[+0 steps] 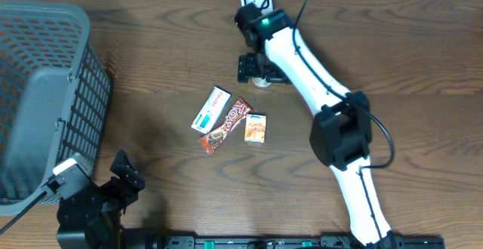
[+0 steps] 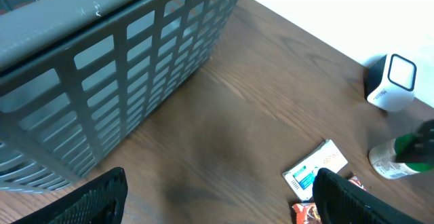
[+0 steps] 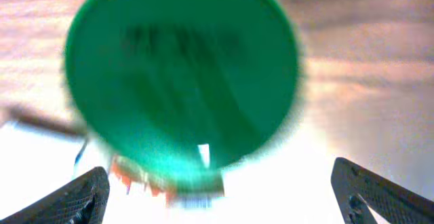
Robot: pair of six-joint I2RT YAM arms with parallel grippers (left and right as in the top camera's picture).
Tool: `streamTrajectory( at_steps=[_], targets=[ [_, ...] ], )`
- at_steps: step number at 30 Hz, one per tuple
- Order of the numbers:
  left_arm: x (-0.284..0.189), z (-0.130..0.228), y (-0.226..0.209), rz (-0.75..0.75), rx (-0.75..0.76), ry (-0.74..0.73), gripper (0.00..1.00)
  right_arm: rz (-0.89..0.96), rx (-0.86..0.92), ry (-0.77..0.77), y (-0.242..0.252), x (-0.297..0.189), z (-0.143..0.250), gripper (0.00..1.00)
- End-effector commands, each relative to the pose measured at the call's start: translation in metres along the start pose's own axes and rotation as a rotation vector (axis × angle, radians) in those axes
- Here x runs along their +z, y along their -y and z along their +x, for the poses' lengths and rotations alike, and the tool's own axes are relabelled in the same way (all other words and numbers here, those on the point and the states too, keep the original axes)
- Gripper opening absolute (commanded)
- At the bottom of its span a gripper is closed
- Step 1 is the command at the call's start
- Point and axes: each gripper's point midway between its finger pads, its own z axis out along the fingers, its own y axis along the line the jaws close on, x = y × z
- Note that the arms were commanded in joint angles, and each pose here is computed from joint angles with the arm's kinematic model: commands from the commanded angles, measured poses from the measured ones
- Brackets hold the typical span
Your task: Scan the item barcode
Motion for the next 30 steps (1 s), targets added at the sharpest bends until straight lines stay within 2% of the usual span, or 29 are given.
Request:
streamTrajectory(
  at_steps=[1, 4, 8, 12, 20, 24, 30],
  targets=[
    [-0.002, -0.002, -0.001, -0.005, -0.017, 0.011, 0.88, -0.093, 0.036, 0.032, 0.013, -0.058, 0.003, 0.99],
    [-0.002, -0.002, -0.001, -0.005, -0.017, 0.011, 0.88, -0.065, -0.005, 0.049, 0.027, -0.080, 0.011, 0.99],
    [-0.002, -0.002, -0.001, -0.005, -0.017, 0.011, 0.88, -0.080, -0.049, 0.049, 0.023, -0.083, 0.014, 0.99],
    [-0.002, -0.002, -0.001, -0.005, -0.017, 0.011, 0.88, -0.175, -0.096, -0.044, 0.015, -0.083, 0.028, 0.99],
    [-0.002, -0.002, -0.001, -0.005, -0.017, 0.011, 0.88, -0.282, -0.049, 0.088, 0.015, -0.094, -0.018, 0.99],
    [-0.002, -0.002, -0.001, -0.005, -0.017, 0.011, 0.88, -0.274, -0.082, 0.090, 0.011, -0.077, -0.027, 0.99],
    [-0.002, -0.002, -0.001, -0.005, -0.017, 0.011, 0.88, -0.210, -0.103, -0.043, -0.001, -0.012, -0.016, 0.99]
  ],
)
